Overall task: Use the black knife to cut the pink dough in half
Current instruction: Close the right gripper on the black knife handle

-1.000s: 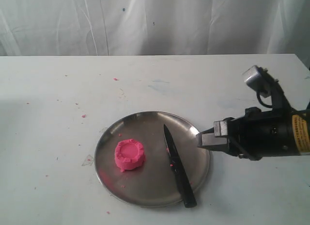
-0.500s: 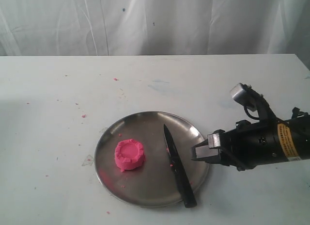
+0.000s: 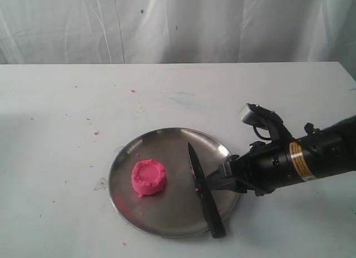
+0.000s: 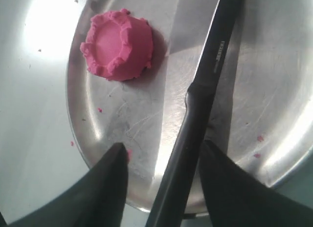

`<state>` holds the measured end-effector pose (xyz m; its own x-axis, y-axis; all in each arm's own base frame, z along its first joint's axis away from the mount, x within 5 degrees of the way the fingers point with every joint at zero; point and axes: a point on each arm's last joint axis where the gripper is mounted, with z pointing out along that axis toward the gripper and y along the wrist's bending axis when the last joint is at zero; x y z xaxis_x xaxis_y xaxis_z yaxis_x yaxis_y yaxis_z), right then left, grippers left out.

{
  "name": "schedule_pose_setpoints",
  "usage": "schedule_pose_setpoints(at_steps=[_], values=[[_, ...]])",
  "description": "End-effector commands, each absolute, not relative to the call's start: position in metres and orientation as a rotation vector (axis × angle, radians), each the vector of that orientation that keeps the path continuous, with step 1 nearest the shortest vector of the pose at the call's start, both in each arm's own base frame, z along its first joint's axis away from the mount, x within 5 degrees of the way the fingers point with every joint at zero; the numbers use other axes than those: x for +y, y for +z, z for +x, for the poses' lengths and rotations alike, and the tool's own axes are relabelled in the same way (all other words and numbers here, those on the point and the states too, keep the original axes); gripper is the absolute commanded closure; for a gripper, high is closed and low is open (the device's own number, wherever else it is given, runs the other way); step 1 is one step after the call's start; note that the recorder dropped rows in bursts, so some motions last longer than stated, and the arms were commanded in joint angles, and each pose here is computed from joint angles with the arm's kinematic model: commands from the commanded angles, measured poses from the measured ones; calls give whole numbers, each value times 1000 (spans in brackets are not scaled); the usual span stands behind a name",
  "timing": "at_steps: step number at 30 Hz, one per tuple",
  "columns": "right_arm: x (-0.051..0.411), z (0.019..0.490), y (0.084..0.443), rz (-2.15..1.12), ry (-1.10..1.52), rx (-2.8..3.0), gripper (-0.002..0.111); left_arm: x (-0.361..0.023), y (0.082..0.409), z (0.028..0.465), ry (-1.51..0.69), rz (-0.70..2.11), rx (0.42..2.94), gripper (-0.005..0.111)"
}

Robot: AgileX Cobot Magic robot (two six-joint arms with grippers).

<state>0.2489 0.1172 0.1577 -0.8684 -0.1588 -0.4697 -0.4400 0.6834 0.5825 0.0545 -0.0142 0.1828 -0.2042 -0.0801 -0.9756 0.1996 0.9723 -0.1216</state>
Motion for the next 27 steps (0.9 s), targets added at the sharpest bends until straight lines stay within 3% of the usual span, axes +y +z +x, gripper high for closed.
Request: schedule_pose_setpoints(at_steps=[1,27], values=[[123,255,147,-518,996,2532,64,-15,182,54,-261,94,1756,107],[140,257,114,-584,998,2629,64,-15,182,54,-261,94,1756,107]])
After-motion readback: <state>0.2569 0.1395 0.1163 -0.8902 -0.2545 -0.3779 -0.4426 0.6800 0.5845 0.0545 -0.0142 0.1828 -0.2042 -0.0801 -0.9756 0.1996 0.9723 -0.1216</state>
